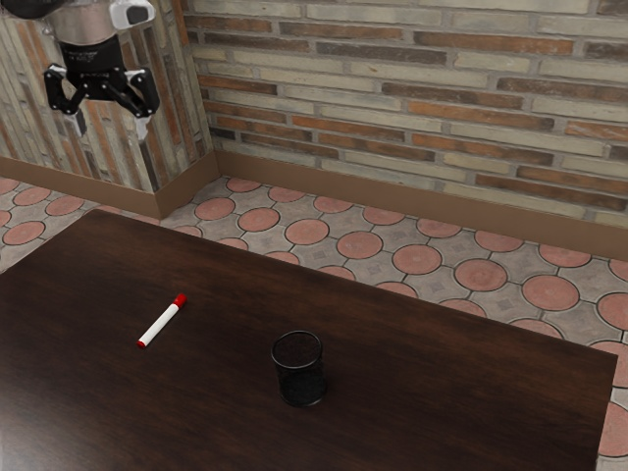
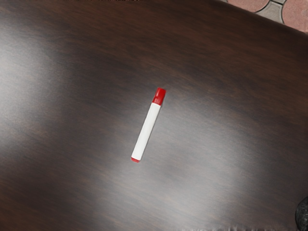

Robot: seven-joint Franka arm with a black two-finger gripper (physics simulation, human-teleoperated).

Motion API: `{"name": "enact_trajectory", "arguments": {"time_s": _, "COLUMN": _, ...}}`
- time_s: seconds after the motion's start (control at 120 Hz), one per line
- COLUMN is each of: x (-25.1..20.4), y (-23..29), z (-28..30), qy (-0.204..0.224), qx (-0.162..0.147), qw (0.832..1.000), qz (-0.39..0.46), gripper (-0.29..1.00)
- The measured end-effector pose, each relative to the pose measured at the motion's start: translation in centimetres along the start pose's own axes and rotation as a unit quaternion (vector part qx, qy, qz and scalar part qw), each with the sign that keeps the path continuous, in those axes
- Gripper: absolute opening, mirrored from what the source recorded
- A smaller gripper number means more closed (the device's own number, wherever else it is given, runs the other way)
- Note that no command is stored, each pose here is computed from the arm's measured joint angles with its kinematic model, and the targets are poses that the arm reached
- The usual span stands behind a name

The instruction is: Put the marker into the pen holder.

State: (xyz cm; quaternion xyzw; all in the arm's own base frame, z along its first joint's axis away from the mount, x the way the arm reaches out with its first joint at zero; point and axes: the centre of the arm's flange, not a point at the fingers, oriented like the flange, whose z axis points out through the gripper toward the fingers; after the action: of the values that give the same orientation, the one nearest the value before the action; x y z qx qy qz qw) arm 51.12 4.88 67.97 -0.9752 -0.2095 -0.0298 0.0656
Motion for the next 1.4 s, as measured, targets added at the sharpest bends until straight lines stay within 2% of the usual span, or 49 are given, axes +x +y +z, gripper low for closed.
{"name": "enact_trajectory", "arguments": {"time_s": 0.192, "x": -0.3, "y": -0.3, "z": -0.2, "qy": 0.005, "qx": -0.003, "qw": 1.0, "qz": -0.002, "gripper": 0.7}}
{"name": "enact_trajectory", "arguments": {"time_s": 0.242, "x": -0.4, "y": -0.4, "z": 1.1, "qy": -0.007, "qx": 0.002, "qw": 1.0, "qz": -0.001, "gripper": 0.7}}
{"name": "enact_trajectory", "arguments": {"time_s": 0.383, "x": -1.2, "y": 1.1, "z": 11.6, "qy": -0.078, "qx": 0.024, "qw": 0.997, "qz": 0.01, "gripper": 0.7}}
{"name": "enact_trajectory", "arguments": {"time_s": 0.5, "x": -2.4, "y": 1.1, "z": 21.4, "qy": -0.097, "qx": 0.025, "qw": 0.995, "qz": 0.011, "gripper": 0.7}}
{"name": "enact_trajectory", "arguments": {"time_s": 0.65, "x": -2.5, "y": 1.4, "z": 27.7, "qy": -0.069, "qx": 0.01, "qw": 0.997, "qz": 0.013, "gripper": 0.7}}
{"name": "enact_trajectory", "arguments": {"time_s": 0.925, "x": 0.0, "y": 0.4, "z": 32.6, "qy": -0.017, "qx": -0.007, "qw": 1.0, "qz": 0.023, "gripper": 0.7}}
{"name": "enact_trajectory", "arguments": {"time_s": 1.108, "x": 1.2, "y": -1.6, "z": 35.7, "qy": -0.014, "qx": -0.006, "qw": 0.999, "qz": 0.03, "gripper": 0.7}}
{"name": "enact_trajectory", "arguments": {"time_s": 1.4, "x": 1.8, "y": -2.0, "z": 38.1, "qy": -0.008, "qx": -0.015, "qw": 0.998, "qz": 0.053, "gripper": 0.7}}
